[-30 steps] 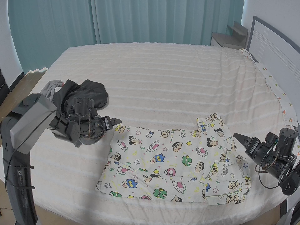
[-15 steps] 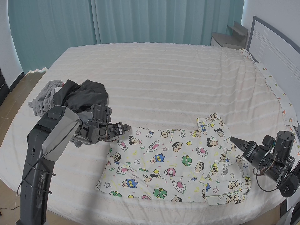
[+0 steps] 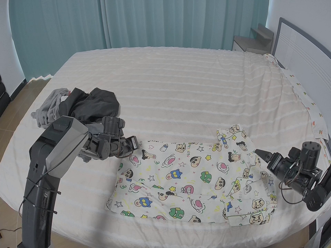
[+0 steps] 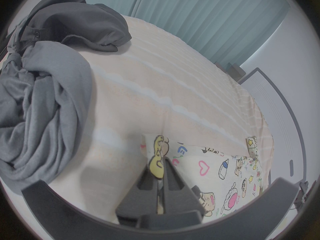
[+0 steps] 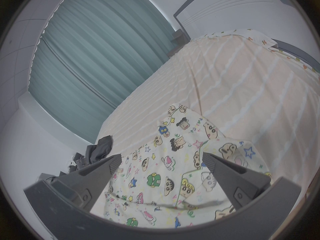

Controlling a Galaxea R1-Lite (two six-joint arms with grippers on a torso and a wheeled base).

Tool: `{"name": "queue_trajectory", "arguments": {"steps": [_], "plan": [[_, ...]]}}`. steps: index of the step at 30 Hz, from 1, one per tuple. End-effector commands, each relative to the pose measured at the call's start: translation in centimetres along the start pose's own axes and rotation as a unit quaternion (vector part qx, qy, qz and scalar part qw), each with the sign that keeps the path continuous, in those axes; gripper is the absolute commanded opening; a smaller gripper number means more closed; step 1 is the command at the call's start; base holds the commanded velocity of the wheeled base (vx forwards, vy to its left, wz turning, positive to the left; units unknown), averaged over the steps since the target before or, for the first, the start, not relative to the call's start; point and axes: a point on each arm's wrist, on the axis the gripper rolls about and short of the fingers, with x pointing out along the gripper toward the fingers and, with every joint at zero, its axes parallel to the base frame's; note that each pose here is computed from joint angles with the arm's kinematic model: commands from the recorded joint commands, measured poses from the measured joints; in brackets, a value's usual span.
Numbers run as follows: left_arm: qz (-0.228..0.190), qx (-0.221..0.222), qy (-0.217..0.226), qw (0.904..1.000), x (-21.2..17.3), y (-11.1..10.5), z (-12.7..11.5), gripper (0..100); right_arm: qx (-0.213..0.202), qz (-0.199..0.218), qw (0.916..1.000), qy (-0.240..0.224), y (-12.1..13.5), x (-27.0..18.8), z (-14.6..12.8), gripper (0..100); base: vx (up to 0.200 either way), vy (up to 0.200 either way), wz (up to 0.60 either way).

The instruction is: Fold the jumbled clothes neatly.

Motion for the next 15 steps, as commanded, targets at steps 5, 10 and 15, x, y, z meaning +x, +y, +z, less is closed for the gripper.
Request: {"name": "queue_trajectory", "arguments": {"steps": [5, 10, 15], "plan": [[0.018, -0.003, -0.040, 0.9990, -3.5, -0.6, 2.6, 0, -0.065, -0.069, 0.9955, 0.004, -2.4, 9.6, 4.4, 100, 0.000, 0.000, 0.00], [0.029, -0.003, -0.053, 0.9982, -3.8, -0.8, 2.9, 0, -0.086, -0.082, 0.9923, 0.035, -2.7, 15.1, 6.0, 100, 0.000, 0.000, 0.00], [0.037, -0.001, -0.063, 0.9973, -4.2, -1.4, 3.1, 0, -0.142, -0.091, 0.9842, 0.053, -4.8, 20.4, 5.4, 100, 0.000, 0.000, 0.00]]}}
